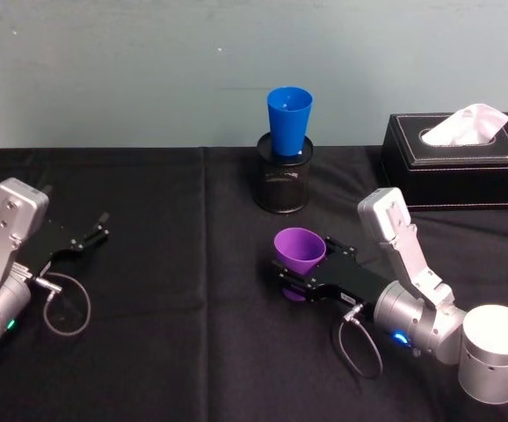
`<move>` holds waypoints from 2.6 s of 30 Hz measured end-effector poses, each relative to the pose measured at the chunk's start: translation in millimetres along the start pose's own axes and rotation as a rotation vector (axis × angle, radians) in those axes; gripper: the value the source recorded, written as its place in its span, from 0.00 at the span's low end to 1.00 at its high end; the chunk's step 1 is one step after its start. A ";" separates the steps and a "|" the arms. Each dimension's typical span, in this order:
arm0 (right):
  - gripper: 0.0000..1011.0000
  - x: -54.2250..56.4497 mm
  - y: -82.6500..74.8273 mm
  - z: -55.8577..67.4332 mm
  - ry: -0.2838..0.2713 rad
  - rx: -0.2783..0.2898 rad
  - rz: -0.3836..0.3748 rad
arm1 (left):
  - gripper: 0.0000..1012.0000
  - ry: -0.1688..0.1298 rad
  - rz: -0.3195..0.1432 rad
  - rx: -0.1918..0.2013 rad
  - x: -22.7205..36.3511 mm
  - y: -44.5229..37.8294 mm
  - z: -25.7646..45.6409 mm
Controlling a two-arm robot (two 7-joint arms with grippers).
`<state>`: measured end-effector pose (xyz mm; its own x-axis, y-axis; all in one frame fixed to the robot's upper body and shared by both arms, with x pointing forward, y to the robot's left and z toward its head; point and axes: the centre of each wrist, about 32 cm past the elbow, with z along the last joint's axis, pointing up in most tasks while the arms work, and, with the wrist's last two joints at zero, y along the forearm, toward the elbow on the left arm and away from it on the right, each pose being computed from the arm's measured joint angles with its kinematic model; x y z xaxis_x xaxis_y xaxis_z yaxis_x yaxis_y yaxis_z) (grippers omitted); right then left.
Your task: Pick up one cup with a gripper and tap it against the other cup.
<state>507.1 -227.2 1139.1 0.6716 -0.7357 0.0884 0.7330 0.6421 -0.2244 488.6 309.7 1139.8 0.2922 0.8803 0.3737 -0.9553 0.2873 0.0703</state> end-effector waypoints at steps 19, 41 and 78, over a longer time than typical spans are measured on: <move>0.99 -0.1 0.1 0.6 -0.001 -0.002 0.002 | 0.99 0.000 0.000 0.000 0.0 0.0 0.0; 0.99 -3.7 -5.0 5.2 -0.037 0.148 -0.020 | 0.99 0.000 0.000 0.000 0.0 0.0 0.0; 0.99 -2.7 -8.0 23.9 0.062 0.090 -0.569 | 0.99 0.000 0.000 0.000 0.0 0.0 0.0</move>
<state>502.0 -225.2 1163.8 0.1634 -0.9800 0.1138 0.9850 0.1556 -0.0745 488.6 309.7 1139.8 0.2923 0.8803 0.3737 -0.9553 0.2873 0.0703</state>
